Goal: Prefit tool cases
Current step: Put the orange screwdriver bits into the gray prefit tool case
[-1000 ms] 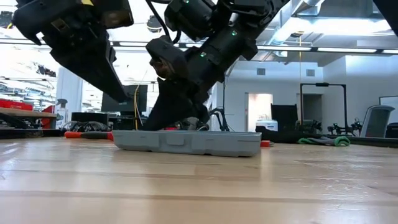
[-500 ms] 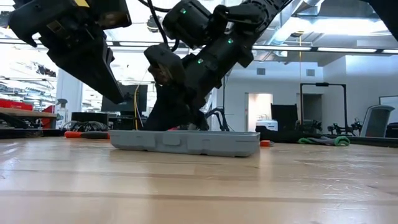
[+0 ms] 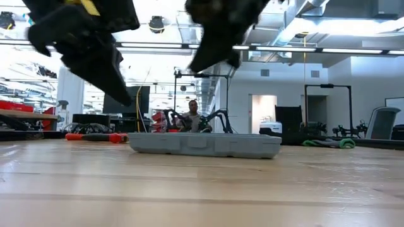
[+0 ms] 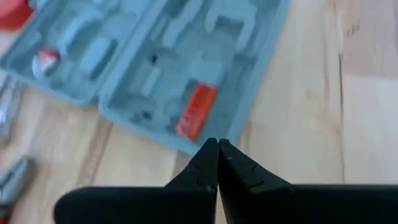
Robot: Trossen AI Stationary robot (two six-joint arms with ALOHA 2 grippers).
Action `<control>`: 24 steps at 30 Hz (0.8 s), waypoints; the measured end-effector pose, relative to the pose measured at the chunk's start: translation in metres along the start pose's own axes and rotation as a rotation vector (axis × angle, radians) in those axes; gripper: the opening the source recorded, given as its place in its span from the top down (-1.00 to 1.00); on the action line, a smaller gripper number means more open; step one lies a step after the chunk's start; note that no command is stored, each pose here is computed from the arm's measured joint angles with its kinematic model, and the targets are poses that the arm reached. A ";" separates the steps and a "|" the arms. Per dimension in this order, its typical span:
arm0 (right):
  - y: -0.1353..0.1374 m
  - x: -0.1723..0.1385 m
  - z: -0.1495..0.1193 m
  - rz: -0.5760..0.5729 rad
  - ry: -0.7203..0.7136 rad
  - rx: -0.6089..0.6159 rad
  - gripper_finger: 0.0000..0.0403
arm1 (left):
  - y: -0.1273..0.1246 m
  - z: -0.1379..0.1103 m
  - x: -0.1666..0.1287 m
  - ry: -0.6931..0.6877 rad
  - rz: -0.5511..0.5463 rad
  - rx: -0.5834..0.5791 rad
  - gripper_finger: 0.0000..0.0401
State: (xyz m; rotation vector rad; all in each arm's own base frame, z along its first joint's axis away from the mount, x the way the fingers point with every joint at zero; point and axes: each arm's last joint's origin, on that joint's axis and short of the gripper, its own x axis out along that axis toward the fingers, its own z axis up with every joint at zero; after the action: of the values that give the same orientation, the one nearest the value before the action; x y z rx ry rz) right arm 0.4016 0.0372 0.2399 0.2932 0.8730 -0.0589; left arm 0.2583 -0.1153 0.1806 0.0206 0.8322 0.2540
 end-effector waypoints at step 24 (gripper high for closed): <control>-0.035 -0.015 -0.123 -0.228 0.049 0.380 1.00 | 0.106 0.046 0.060 -0.058 -0.075 0.153 1.00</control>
State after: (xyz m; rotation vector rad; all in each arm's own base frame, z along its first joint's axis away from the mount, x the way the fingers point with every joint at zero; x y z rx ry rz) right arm 0.2943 0.0363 0.1687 0.5505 0.9386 -0.4342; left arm 0.3080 0.0047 0.1798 0.1389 0.7912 0.1182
